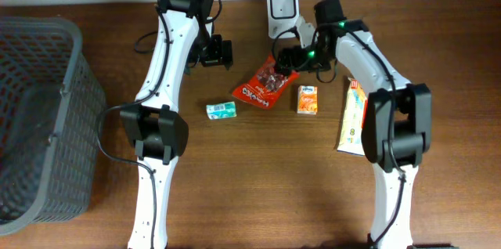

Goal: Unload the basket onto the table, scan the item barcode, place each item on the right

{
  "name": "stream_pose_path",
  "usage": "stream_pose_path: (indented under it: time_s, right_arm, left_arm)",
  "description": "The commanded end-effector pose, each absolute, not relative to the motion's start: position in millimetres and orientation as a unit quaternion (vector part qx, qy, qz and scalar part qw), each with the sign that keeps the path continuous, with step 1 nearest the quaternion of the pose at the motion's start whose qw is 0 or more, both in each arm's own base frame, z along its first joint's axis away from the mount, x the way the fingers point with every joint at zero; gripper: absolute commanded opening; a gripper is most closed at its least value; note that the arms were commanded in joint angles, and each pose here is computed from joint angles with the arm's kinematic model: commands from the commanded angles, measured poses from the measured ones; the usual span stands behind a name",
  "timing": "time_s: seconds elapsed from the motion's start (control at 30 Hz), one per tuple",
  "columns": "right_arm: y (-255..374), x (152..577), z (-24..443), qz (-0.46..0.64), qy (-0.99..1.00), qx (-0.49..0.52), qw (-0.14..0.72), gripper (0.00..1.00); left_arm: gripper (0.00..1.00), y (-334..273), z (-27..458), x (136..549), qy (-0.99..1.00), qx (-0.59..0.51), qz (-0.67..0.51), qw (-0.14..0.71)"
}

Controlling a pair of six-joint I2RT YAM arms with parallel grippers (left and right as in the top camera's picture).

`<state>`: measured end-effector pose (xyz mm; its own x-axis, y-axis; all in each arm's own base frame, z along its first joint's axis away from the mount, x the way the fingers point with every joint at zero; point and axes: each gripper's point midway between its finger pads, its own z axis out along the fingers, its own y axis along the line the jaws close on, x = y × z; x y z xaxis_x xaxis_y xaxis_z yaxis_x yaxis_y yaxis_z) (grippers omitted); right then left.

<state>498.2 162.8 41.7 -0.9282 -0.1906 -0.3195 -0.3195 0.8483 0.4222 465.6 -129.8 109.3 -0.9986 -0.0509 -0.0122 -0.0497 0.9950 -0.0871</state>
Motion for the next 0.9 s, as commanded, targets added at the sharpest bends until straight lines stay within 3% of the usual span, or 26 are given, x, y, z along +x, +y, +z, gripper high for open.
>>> stream_pose_path:
  time_s: [0.0,0.03,0.17,0.2,0.27,0.33,0.5,0.6,0.67,0.7,0.77,0.87]
  right_arm:
    - [172,495,22,0.273,0.943,-0.15,0.121,0.95]
    - [173,495,17,0.275,0.942,-0.15,0.117,0.85]
    - [183,493,20,0.307,0.932,-0.151,0.115,0.04]
    - [183,493,20,0.31,0.933,-0.146,0.113,0.04]
    - [179,496,40,0.324,0.93,-0.127,0.118,0.04]
    - [155,505,92,0.306,0.932,-0.116,0.154,0.04]
    - [84,485,192,0.102,0.963,-0.086,0.235,0.04]
    - [31,460,192,-0.046,0.978,-0.046,0.197,0.04]
    - [52,466,161,0.036,0.984,-0.052,0.168,0.78]
    - [65,473,141,0.11,0.981,-0.049,0.15,0.93]
    - [80,482,98,0.228,0.967,-0.034,0.109,0.94]
    - [95,492,46,0.297,0.95,-0.046,0.083,0.95]
  left_arm:
    - [0.99,-132,125,465,0.998,-0.025,-0.052,0.023]
    - [0.99,-130,125,466,0.998,-0.025,-0.047,0.025]
    - [0.99,-131,125,468,0.998,-0.024,-0.049,0.029]
    - [0.99,-131,125,468,0.998,-0.024,-0.049,0.029]
    - [0.99,-131,125,468,0.998,-0.024,-0.049,0.029]
    - [0.99,-131,125,468,0.998,-0.024,-0.049,0.029]
    - [0.99,-132,125,470,0.998,-0.024,-0.05,0.033]
    - [0.99,-133,125,470,0.998,-0.023,-0.05,0.033]
    - [0.99,-141,125,470,0.997,-0.02,-0.07,0.031]
    - [0.99,-153,122,470,0.996,-0.014,-0.088,0.028]
    - [0.99,-165,110,468,0.995,0.013,-0.096,0.016]
    - [0.99,-173,87,466,0.995,0.017,-0.097,-0.008]
